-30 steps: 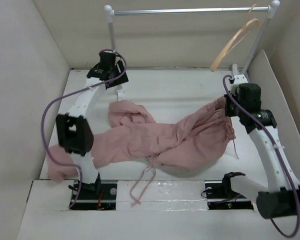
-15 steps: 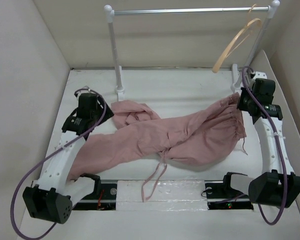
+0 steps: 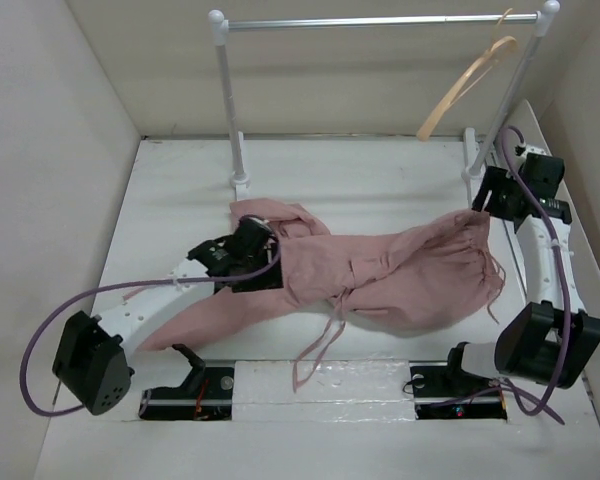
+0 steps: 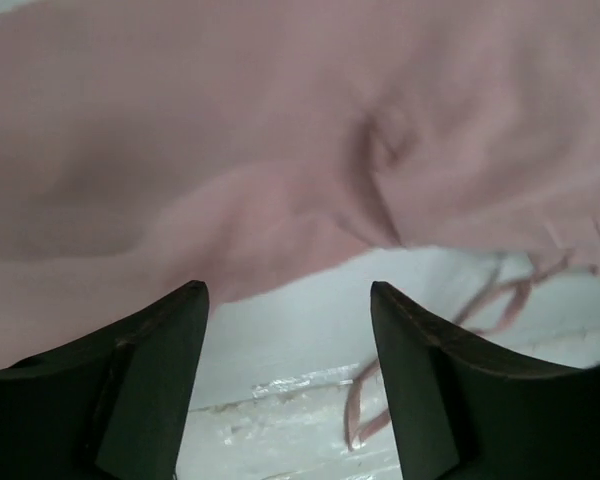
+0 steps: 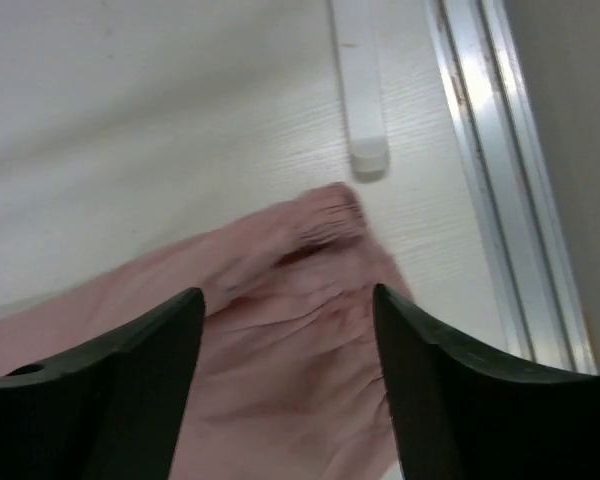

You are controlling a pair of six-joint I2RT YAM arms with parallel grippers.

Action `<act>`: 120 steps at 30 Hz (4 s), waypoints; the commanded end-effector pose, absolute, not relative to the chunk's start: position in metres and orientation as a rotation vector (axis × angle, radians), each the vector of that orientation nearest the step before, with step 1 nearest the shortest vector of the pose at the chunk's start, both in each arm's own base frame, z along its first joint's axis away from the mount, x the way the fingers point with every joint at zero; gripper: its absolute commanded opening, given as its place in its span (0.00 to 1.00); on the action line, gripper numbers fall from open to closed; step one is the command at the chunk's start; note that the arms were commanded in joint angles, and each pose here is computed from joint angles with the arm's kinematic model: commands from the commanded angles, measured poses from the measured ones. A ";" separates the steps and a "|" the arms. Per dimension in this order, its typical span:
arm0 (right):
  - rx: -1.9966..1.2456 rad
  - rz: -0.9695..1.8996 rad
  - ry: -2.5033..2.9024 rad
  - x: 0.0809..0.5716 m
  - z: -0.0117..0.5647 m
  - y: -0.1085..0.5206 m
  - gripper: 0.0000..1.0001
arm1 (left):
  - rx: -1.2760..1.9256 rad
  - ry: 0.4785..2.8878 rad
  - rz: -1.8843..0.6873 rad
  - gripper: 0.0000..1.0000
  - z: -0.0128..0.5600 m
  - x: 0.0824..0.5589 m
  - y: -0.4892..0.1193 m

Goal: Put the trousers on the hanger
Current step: Flatten out the trousers at the center of the board.

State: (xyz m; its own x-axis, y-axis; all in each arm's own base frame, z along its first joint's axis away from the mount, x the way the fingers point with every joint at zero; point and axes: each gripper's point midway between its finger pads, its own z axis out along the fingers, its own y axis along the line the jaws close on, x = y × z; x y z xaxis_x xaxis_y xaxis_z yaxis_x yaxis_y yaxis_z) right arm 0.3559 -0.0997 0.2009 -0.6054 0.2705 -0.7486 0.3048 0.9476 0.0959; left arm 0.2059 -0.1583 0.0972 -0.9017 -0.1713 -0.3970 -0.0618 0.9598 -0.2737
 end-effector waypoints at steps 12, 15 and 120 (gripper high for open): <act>-0.562 0.437 2.150 0.233 0.187 0.127 0.00 | -0.820 2.436 -0.481 0.68 0.110 0.171 -0.141; -0.664 0.459 2.186 0.206 0.166 0.143 0.12 | -1.053 2.296 -0.495 0.66 0.115 0.165 -0.109; 0.206 0.241 2.417 0.219 0.102 0.034 0.96 | -0.535 2.149 -0.110 0.00 0.219 0.302 -0.094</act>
